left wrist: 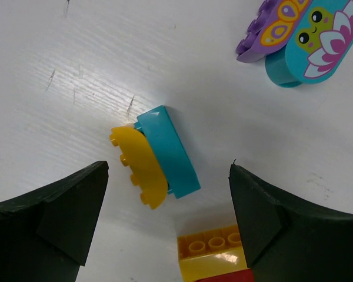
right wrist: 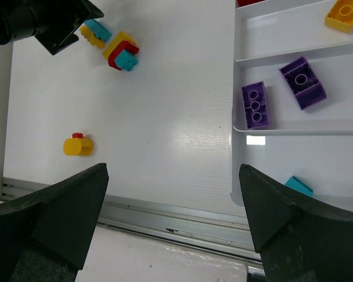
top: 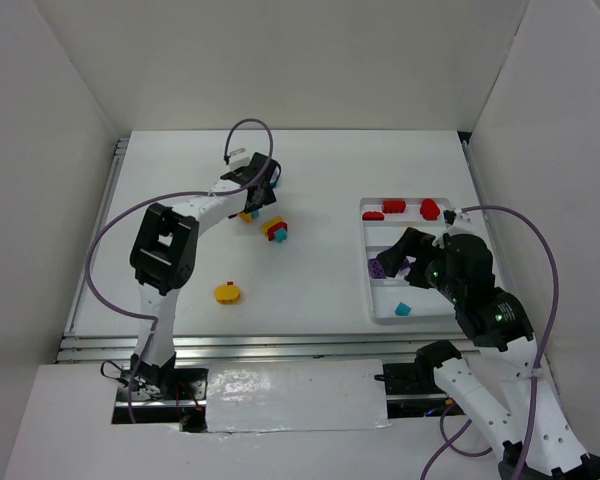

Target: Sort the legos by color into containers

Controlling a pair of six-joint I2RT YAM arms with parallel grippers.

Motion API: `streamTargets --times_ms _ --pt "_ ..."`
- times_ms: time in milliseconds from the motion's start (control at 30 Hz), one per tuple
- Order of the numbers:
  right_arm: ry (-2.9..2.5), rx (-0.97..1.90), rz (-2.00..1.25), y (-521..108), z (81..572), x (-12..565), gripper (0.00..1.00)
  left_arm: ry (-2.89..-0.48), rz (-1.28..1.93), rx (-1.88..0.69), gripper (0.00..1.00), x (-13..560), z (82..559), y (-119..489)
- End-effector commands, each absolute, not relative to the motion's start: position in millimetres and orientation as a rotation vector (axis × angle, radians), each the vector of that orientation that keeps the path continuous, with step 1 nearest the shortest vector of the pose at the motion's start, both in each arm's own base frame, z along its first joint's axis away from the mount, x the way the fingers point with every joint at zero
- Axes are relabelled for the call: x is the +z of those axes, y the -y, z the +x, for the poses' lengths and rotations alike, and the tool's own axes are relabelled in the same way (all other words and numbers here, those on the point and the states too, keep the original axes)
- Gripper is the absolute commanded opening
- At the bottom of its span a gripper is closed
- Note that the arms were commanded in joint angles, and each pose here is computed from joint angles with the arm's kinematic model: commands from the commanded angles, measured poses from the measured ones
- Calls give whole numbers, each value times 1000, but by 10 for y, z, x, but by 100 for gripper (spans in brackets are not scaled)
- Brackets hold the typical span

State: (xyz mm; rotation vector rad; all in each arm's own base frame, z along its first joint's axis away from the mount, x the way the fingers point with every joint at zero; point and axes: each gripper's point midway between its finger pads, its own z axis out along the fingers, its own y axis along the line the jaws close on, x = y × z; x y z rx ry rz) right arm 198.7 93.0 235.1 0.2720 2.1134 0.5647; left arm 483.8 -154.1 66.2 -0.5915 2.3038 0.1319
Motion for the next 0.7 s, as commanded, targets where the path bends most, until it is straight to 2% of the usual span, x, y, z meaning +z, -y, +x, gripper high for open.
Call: streamTargets --times_ms 0,367,433,533,567,600,633,667 --pt "-2077 591 211 -1001 2042 2441 99 -2240 -638 128 96 776 5045 1515" --pt "-2080 622 178 -1085 2084 2459 100 -2286 -666 174 91 436 4944 1421" --pt "-2086 621 179 -1087 2091 2433 100 -2289 -659 171 87 379 4948 1420" --pt "-2086 622 181 -1090 2100 2416 99 -2301 -655 172 74 309 4973 1420" --pt "-2089 626 178 -1097 2095 2410 99 -2310 -656 178 57 262 4970 1407" --pt "-2087 627 179 -1098 2097 2407 99 -2309 -658 182 46 262 4968 1402" --pt "-2087 627 179 -1100 2102 2404 99 -2302 -656 175 27 284 4963 1398" --pt "-2088 625 182 -1096 2108 2390 99 -2295 -654 164 23 309 4960 1402"
